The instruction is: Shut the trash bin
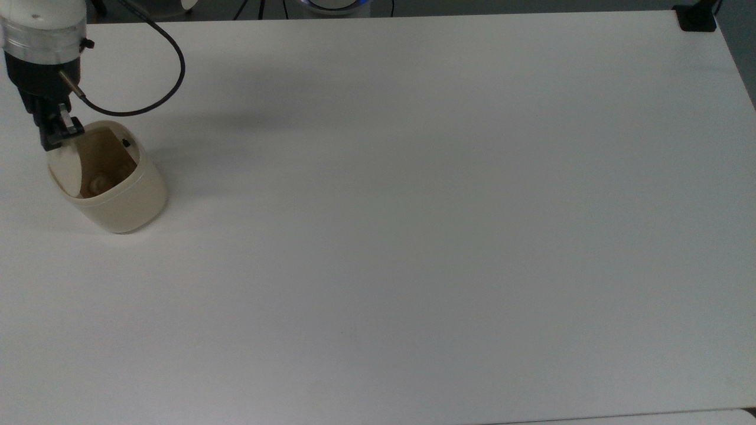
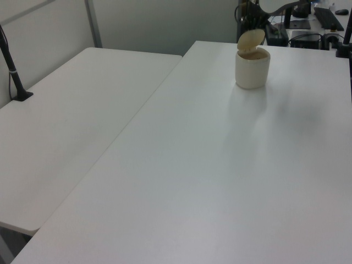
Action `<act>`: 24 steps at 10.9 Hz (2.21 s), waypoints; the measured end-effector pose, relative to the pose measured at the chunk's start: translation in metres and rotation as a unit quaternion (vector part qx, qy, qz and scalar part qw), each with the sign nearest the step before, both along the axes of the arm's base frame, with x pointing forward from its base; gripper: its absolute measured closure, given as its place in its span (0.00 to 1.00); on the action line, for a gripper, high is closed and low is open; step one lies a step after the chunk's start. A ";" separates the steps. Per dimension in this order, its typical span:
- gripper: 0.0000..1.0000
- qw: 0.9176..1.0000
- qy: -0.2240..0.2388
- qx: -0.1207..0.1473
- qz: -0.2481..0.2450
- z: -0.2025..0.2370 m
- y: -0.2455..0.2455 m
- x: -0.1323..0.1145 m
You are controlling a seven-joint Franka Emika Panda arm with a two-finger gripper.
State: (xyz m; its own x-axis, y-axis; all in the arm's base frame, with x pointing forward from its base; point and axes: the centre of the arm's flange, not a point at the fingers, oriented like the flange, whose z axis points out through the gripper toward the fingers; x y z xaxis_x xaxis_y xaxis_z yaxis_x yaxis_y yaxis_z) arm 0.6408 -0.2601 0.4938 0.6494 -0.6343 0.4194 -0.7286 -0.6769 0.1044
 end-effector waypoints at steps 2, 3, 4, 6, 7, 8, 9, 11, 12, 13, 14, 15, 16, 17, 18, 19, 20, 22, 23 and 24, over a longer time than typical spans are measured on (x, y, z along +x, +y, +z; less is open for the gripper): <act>0.99 0.999 0.042 0.030 0.017 -0.023 0.007 -0.005; 1.00 0.997 0.054 0.041 0.022 -0.034 0.010 -0.008; 1.00 0.996 0.067 0.049 0.027 -0.048 0.016 -0.009; 1.00 0.996 0.071 0.049 0.034 -0.053 0.019 -0.010; 1.00 0.996 0.072 0.048 0.036 -0.053 0.019 -0.010; 1.00 0.996 0.073 0.049 0.036 -0.054 0.019 -0.010; 1.00 0.996 0.072 0.049 0.036 -0.053 0.019 -0.010; 0.97 0.996 0.070 0.049 0.036 -0.051 0.020 -0.011; 0.97 0.996 0.066 0.049 0.038 -0.046 0.021 -0.010; 0.94 0.996 0.056 0.048 0.040 -0.034 0.024 -0.010; 0.83 0.996 0.050 0.053 0.046 -0.011 0.035 -0.015; 0.69 0.995 0.058 0.062 0.053 0.008 0.050 -0.021; 0.53 0.992 0.077 0.073 0.069 0.024 0.069 -0.029; 0.37 0.988 0.095 0.083 0.094 0.040 0.094 -0.036; 0.24 0.982 0.108 0.093 0.125 0.052 0.122 -0.041; 0.08 0.973 0.118 0.109 0.164 0.061 0.149 -0.044; 0.00 0.963 0.126 0.120 0.205 0.066 0.170 -0.047; 0.00 0.938 0.140 0.125 0.291 0.073 0.196 -0.050; 0.00 0.928 0.141 0.121 0.322 0.078 0.199 -0.050; 0.00 0.923 0.141 0.118 0.337 0.080 0.199 -0.051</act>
State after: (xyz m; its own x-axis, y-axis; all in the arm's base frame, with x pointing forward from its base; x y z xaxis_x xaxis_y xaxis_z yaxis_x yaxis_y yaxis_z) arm 0.5897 -0.0615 0.5741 0.9924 -0.0985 0.0744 -0.1000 -0.9948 0.0170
